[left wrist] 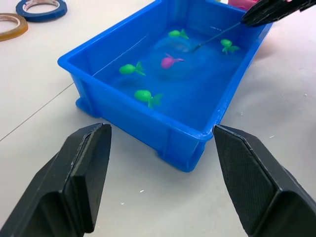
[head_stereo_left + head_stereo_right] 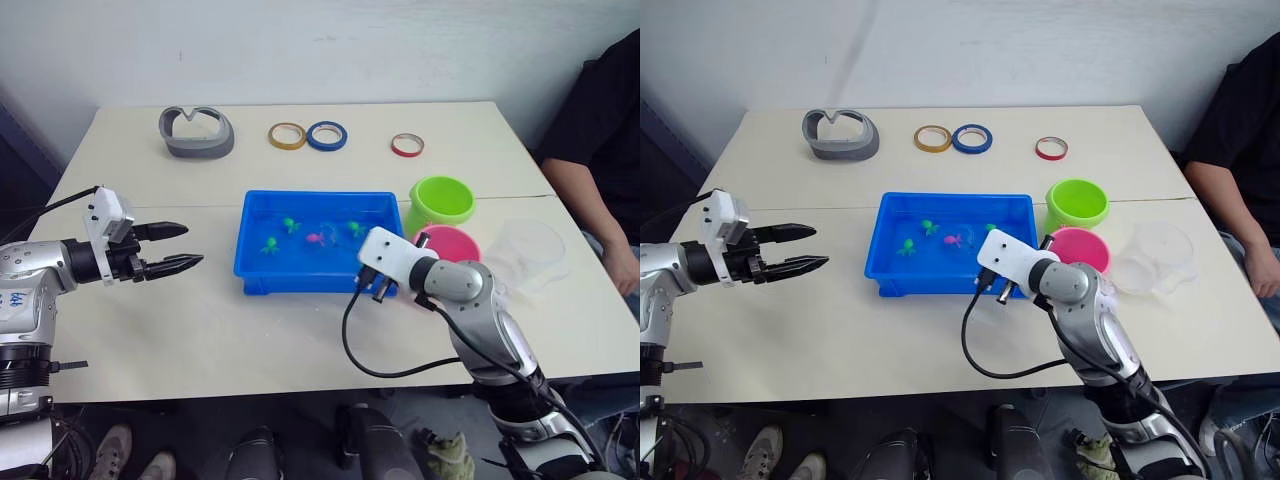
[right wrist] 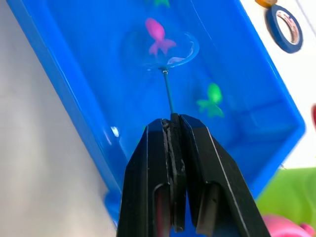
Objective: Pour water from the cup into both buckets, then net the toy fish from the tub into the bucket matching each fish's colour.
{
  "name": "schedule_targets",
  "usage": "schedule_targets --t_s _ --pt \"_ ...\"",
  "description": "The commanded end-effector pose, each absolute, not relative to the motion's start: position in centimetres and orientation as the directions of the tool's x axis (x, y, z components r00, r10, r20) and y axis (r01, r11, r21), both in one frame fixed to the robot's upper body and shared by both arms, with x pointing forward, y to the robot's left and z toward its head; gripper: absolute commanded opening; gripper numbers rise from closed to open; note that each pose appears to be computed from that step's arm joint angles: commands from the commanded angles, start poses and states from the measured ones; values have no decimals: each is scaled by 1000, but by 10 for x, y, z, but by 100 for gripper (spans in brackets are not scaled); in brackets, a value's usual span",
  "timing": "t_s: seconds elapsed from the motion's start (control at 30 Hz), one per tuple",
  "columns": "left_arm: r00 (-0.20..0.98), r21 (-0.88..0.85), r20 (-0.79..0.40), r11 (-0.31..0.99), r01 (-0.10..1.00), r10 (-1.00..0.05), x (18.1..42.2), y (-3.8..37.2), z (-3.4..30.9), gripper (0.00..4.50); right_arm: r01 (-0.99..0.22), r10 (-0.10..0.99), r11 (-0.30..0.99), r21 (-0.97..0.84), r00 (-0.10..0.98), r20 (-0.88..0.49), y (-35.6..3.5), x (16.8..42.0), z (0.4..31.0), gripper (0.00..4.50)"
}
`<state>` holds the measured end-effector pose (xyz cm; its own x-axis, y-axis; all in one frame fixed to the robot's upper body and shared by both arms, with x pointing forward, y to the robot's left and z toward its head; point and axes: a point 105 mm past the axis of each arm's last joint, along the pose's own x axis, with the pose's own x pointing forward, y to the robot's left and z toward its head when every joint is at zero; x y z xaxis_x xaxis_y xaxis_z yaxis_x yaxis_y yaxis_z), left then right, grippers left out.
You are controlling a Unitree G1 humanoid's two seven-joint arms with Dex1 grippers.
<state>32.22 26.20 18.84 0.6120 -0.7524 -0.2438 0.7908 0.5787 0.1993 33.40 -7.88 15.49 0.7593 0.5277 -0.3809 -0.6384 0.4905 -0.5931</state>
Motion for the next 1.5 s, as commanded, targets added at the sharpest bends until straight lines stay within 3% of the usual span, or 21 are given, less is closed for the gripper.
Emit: schedule_targets --t_s 0.03,0.17,0.37,0.7,0.9,1.17,1.27,1.37,1.5 --pt "611 244 -203 565 788 -765 321 258 202 360 -641 551 589 -492 764 -336 -76 335 168 0" --pt "603 249 -197 556 793 -773 323 255 205 360 -658 569 665 -353 753 -331 -85 331 181 0" --pt "585 254 -153 540 802 -796 326 246 210 360 -698 612 675 -239 711 -347 -97 314 191 0" --pt "546 250 -120 507 825 -829 331 235 214 360 -720 641 655 -231 690 -336 -104 300 201 0" --pt "487 257 -101 450 855 -867 341 218 218 360 -706 651 663 -251 708 -273 -125 284 227 0" --pt "400 251 -59 374 893 -914 361 192 224 360 -572 525 762 -304 820 -228 -182 258 256 0" --pt "354 242 -32 336 910 -935 369 176 227 360 -442 380 826 -350 895 -232 -218 238 263 0" --pt "317 235 -26 302 924 -948 374 166 225 360 -347 272 860 -374 932 -240 -239 220 261 0" --pt "284 228 -23 272 935 -958 379 158 224 360 -303 213 881 -362 940 -268 -250 205 250 0"
